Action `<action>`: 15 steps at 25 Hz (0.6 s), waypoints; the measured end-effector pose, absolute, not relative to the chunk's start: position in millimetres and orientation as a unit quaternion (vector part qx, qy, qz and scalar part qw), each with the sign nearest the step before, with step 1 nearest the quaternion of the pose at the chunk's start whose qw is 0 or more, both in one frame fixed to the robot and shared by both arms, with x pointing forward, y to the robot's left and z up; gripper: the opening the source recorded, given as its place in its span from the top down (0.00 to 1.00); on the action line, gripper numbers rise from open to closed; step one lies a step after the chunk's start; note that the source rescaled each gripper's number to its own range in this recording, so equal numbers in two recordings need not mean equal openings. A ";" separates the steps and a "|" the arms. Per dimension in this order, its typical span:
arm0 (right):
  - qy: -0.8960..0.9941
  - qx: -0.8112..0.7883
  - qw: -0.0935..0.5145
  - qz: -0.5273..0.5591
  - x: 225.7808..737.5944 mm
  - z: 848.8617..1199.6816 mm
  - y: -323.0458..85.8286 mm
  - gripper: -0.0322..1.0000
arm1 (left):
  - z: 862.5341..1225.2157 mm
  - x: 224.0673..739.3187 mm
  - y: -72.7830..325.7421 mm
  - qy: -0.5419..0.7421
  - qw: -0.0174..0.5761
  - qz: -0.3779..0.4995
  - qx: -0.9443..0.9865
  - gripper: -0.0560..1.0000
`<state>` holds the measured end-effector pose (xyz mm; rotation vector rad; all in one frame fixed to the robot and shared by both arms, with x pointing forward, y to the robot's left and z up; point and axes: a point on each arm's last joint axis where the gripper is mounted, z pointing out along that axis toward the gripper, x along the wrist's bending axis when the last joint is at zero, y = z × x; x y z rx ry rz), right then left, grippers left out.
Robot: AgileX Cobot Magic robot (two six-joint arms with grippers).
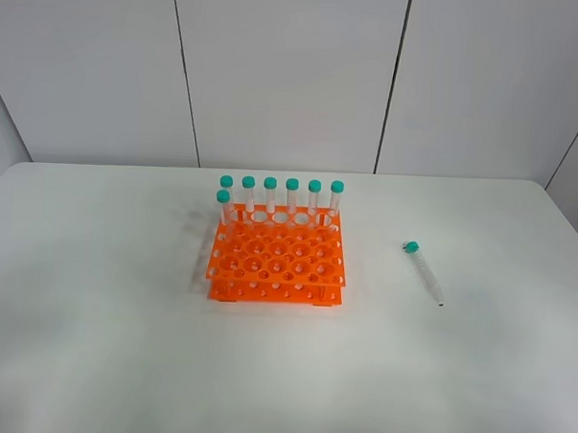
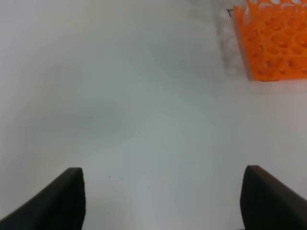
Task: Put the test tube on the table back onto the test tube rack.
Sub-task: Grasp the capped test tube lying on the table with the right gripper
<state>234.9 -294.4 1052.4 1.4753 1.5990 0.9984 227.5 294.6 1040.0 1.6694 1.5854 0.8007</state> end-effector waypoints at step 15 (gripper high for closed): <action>0.624 0.576 0.361 0.384 236.8 1054.7 -294.4 0.00 | 1040.0 227.5 294.6 0.611 0.345 0.308 0.643 0.00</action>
